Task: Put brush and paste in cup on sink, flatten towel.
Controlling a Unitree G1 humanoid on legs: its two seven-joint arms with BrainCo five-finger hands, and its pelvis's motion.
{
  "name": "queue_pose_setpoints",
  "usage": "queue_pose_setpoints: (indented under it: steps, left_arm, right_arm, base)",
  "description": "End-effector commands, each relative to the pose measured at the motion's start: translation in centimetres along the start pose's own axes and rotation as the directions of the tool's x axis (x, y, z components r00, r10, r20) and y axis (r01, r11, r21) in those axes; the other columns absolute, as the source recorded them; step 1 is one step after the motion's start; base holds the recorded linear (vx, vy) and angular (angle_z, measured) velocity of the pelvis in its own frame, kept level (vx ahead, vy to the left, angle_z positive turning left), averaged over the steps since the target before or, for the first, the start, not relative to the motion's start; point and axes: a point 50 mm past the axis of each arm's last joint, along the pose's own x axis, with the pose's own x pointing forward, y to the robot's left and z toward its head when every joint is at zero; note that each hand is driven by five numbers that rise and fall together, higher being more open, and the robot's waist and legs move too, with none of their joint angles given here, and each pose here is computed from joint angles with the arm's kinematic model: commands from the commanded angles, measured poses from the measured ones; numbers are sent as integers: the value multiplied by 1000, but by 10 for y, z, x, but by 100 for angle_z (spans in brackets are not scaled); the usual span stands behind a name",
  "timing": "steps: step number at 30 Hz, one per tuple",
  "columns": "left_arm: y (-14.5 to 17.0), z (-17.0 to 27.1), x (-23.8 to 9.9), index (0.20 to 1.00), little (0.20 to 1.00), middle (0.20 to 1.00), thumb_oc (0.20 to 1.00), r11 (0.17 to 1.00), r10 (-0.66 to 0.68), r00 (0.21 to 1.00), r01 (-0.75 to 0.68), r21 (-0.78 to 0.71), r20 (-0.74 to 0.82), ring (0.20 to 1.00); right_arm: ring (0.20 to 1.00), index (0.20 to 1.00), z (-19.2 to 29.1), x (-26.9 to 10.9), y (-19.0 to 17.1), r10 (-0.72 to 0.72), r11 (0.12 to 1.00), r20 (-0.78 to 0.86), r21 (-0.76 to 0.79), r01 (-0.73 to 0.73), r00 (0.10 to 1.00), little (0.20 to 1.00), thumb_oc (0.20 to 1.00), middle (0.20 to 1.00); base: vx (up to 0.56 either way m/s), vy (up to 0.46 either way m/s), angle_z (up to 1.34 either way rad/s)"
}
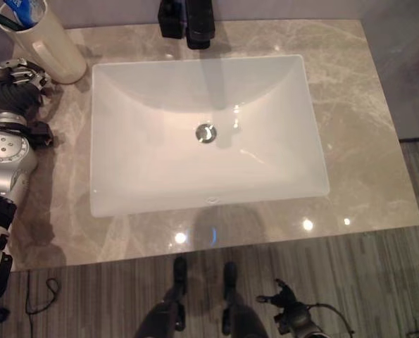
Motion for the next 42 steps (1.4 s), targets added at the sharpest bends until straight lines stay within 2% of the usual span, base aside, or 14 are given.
queue_pose_setpoints:
  steps: [1,13,21,30,42]
  left_arm:
    - [8,-3,7,200,200,200,200,997,51,998,-49,58,-33,200]
    - [3,-2,17,200,200,200,200,989,87,994,-79,124,-60,200]
    - [-6,8,28,200,200,200,200,980,94,993,-80,184,-66,200]
    - [-20,19,33,200,200,200,200,981,88,995,-79,177,-41,200]
    - [-25,20,33,200,200,200,200,985,105,993,-97,145,-47,200]
  right_arm:
    - [1000,1000,0,-1,-9,-26,999,22,25,25,999,1000,1000,1000]
    - [1000,1000,1,-3,-7,-19,1000,58,25,18,998,1000,1000,1000]
    - [1000,1000,-21,-11,-2,0,1000,15,18,-1,1000,1000,1000,1000]
    - [1000,1000,-11,-12,-1,6,1000,79,27,-9,997,1000,1000,1000]
    - [1000,1000,-19,-14,2,13,1000,60,24,-14,998,1000,1000,1000]
  base:
    - [0,0,0]
    - [-2,0,-3]
    - [-3,9,-8]
    - [-2,-14,-4]
    - [3,-16,-6]
